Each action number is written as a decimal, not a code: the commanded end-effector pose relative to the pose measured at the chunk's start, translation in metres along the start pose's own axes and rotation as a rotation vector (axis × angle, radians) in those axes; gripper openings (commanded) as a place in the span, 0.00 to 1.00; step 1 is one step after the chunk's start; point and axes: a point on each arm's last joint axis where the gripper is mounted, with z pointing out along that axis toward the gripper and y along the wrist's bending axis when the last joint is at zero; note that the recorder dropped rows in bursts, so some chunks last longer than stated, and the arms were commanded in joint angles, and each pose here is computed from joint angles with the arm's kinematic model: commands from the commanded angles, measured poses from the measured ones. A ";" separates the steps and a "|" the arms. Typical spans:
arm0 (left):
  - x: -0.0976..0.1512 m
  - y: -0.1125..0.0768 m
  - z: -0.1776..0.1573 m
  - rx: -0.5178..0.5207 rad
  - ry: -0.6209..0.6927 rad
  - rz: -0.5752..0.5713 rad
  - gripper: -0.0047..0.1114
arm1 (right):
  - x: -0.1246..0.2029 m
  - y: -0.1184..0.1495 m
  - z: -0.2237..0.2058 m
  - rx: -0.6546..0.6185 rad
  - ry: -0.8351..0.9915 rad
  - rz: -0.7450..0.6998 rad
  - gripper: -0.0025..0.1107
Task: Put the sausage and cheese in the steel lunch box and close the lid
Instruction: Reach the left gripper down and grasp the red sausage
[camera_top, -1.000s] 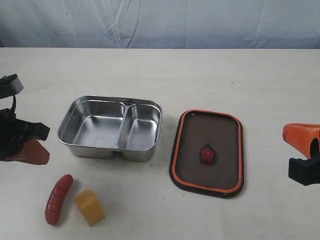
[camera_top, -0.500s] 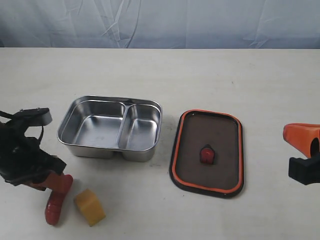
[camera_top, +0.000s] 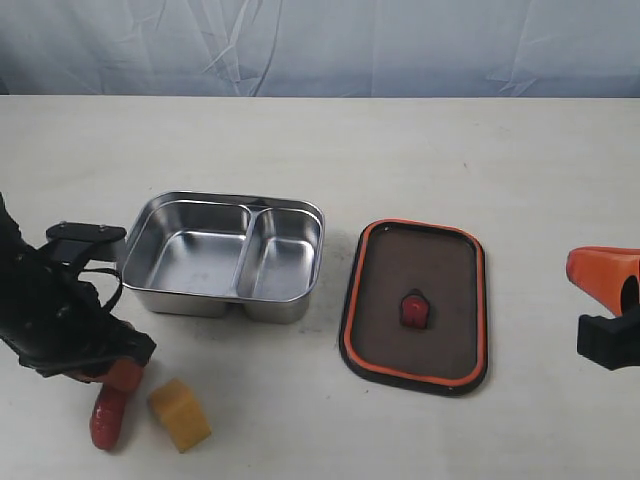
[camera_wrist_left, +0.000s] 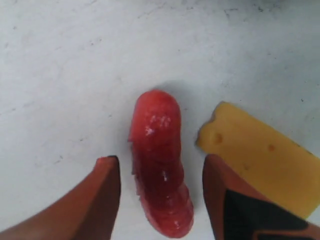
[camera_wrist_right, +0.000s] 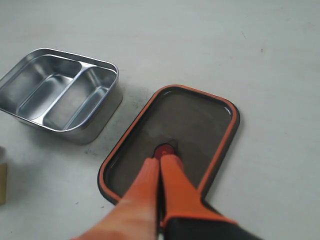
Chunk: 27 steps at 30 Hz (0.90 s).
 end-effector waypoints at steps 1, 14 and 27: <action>0.002 -0.006 0.010 -0.004 0.037 0.011 0.46 | 0.000 -0.001 -0.001 0.011 -0.007 -0.008 0.01; 0.001 -0.004 0.023 -0.010 0.097 -0.041 0.15 | 0.000 -0.001 -0.001 0.011 -0.007 -0.008 0.01; -0.004 -0.017 -0.018 0.024 0.083 0.020 0.04 | 0.000 -0.001 -0.001 0.011 -0.007 -0.008 0.01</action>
